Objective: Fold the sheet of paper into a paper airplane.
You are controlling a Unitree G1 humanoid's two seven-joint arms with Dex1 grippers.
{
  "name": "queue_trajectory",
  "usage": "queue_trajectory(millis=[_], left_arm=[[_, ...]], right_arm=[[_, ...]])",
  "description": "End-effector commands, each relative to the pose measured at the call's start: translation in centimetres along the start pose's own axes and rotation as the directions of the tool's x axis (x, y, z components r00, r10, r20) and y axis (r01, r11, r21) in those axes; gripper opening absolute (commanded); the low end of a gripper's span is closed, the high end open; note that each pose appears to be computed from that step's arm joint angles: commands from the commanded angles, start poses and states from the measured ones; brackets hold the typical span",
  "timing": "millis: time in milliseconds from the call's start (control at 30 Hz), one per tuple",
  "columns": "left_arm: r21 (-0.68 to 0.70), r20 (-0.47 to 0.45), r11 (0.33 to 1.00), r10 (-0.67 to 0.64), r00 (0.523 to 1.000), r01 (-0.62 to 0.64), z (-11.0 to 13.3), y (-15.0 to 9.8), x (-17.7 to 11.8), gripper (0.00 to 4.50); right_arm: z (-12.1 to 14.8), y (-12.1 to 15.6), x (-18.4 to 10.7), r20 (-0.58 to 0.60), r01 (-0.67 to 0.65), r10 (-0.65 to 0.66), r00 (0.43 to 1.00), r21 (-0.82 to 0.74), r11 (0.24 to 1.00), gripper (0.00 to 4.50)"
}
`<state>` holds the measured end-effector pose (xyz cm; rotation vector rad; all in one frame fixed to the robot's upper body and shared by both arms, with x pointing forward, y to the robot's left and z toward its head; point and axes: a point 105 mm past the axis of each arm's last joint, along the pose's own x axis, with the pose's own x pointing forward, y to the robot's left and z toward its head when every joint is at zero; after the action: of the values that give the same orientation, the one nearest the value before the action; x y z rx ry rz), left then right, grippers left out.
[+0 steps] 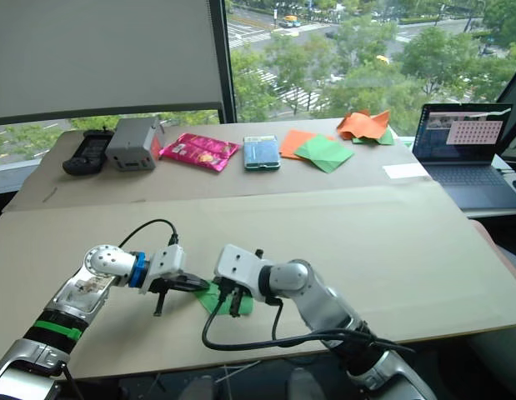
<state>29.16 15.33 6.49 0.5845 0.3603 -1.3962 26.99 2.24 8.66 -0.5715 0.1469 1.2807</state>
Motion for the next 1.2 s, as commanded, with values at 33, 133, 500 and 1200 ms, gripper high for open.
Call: queue_trajectory(millis=[33,133,500,1200], left_arm=[[-0.011,-0.036,1.000,-0.028,0.999,0.027,-0.8,-0.8,0.7,0.00],[-0.011,-0.031,1.000,-0.019,0.999,0.019,-0.6,-0.7,0.8,0.00],[-0.010,-0.034,1.000,-0.030,0.999,0.030,-0.3,-1.3,0.9,0.00],[-0.025,-0.089,0.999,-0.025,0.996,0.023,-1.4,-0.8,0.9,0.00]], right_arm=[[-0.4,0.3,0.5,0.005,0.011,-0.011,1.000,-0.020,1.000,0.05],[-1.5,0.4,0.9,-0.024,0.019,-0.019,1.000,-0.006,1.000,0.05],[-1.9,-0.1,0.5,-0.020,0.071,-0.070,0.997,0.072,0.995,0.05],[-7.8,1.2,-1.3,-0.270,0.057,-0.014,0.963,0.149,0.987,0.05]])
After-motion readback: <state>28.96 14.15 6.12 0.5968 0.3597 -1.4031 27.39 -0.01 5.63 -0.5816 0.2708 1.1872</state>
